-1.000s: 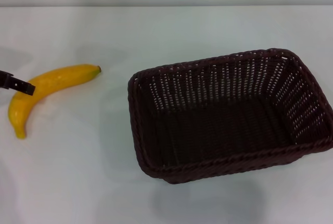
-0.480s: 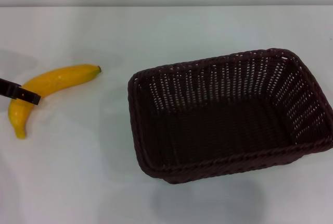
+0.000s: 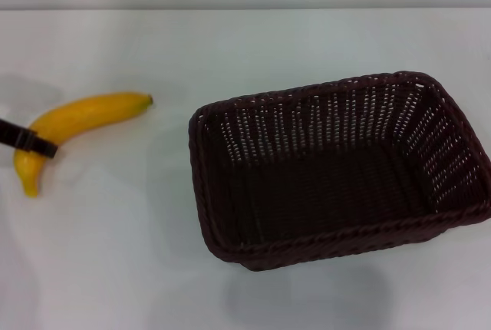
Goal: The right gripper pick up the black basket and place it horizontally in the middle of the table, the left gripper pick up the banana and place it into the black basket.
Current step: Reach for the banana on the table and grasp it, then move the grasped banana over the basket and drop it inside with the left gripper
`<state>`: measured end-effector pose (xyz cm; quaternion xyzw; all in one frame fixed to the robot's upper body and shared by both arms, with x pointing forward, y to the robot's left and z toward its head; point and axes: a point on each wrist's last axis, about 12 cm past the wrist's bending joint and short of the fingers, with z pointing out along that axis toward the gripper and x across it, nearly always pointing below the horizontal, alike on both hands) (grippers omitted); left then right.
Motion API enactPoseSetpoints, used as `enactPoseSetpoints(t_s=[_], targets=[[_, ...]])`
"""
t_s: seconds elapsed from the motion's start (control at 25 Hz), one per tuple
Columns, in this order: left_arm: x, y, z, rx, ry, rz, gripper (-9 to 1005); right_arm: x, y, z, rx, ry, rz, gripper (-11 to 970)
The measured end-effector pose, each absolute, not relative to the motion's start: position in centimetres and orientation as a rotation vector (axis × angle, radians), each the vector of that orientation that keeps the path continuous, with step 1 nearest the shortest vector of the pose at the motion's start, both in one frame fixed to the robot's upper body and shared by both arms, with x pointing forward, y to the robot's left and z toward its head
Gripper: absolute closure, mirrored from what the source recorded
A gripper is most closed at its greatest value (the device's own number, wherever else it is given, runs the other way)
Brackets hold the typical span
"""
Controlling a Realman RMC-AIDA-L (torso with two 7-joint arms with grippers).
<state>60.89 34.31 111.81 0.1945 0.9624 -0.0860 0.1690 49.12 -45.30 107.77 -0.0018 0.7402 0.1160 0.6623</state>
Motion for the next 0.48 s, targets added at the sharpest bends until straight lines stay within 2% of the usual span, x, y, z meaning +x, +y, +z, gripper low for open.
enactPoseSetpoints(t_s=[0.16, 0.28, 0.48], targets=[[61.1, 33.6, 113.7, 0.554, 2.67, -0.317, 451, 49.0, -45.4, 107.8, -0.006, 1.675, 0.259, 699], [61.3, 32.4, 116.0, 0.59, 2.595, -0.472, 501, 48.9, -45.4, 107.7, -0.007, 1.676, 0.256, 696], [61.3, 29.1, 120.2, 0.746, 2.444, -0.733, 506, 49.0, -45.4, 107.7, -0.009, 1.675, 0.256, 690]])
